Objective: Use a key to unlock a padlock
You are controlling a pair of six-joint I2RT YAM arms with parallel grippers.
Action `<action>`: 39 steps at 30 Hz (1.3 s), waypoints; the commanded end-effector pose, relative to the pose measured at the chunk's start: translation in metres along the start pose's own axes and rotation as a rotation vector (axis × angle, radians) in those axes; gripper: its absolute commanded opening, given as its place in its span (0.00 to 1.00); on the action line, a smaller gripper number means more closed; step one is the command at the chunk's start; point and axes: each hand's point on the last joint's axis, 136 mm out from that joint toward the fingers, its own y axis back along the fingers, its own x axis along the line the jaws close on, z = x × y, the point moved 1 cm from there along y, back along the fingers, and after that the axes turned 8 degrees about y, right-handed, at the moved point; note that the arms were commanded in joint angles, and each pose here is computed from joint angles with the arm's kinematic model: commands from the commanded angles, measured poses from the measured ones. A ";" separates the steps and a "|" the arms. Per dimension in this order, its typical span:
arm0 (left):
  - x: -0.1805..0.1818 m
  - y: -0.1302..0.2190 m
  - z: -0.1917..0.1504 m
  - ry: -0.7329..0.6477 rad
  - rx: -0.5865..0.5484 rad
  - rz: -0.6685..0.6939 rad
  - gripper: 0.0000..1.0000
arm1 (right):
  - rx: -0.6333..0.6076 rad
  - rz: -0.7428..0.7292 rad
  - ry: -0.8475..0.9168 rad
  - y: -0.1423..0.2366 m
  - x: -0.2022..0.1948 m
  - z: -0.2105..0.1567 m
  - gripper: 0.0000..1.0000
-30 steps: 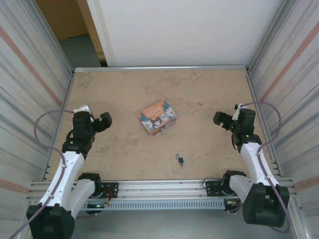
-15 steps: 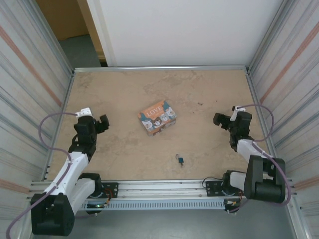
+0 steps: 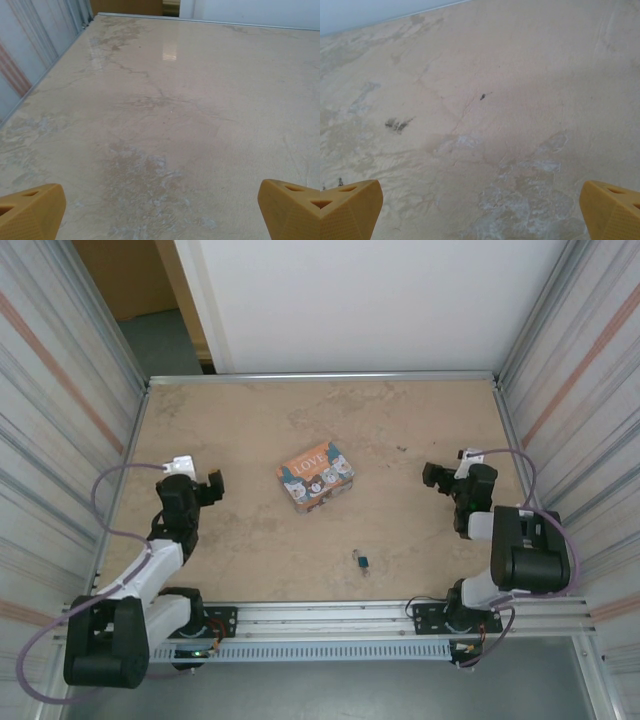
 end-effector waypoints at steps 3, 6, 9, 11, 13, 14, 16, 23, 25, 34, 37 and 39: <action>-0.012 -0.009 0.011 -0.026 -0.073 -0.085 0.99 | -0.066 0.024 0.034 -0.002 0.005 0.012 0.99; -0.017 -0.017 0.009 -0.042 -0.076 -0.111 0.99 | -0.058 0.027 0.040 -0.004 0.006 0.012 0.99; -0.022 -0.025 0.008 -0.049 -0.089 -0.138 0.99 | -0.029 -0.001 0.060 -0.009 0.007 0.011 0.99; -0.026 -0.031 0.007 -0.064 -0.089 -0.152 0.99 | -0.016 -0.016 0.074 -0.011 0.008 0.011 0.99; -0.028 -0.035 0.009 -0.087 -0.078 -0.160 0.99 | -0.017 -0.016 0.075 -0.011 0.009 0.012 0.99; -0.029 -0.037 0.009 -0.100 -0.092 -0.166 0.99 | -0.014 -0.019 0.075 -0.011 0.008 0.011 0.99; -0.028 -0.042 0.006 -0.095 -0.097 -0.167 0.99 | -0.015 -0.019 0.077 -0.011 0.008 0.011 0.99; -0.024 -0.058 -0.011 -0.080 -0.074 -0.160 0.99 | -0.012 -0.029 0.086 -0.012 0.009 0.010 0.99; -0.017 -0.064 -0.010 -0.055 -0.050 -0.120 0.99 | -0.012 -0.030 0.088 -0.012 0.010 0.011 0.99; -0.023 -0.067 -0.011 -0.077 -0.029 -0.145 0.99 | -0.015 -0.049 0.104 -0.011 0.010 0.011 0.99; -0.026 -0.067 -0.011 -0.094 -0.023 -0.142 0.99 | -0.012 -0.044 0.099 -0.012 0.010 0.011 0.99; -0.028 -0.068 -0.011 -0.108 -0.022 -0.140 0.99 | -0.013 -0.043 0.099 -0.012 0.010 0.011 0.99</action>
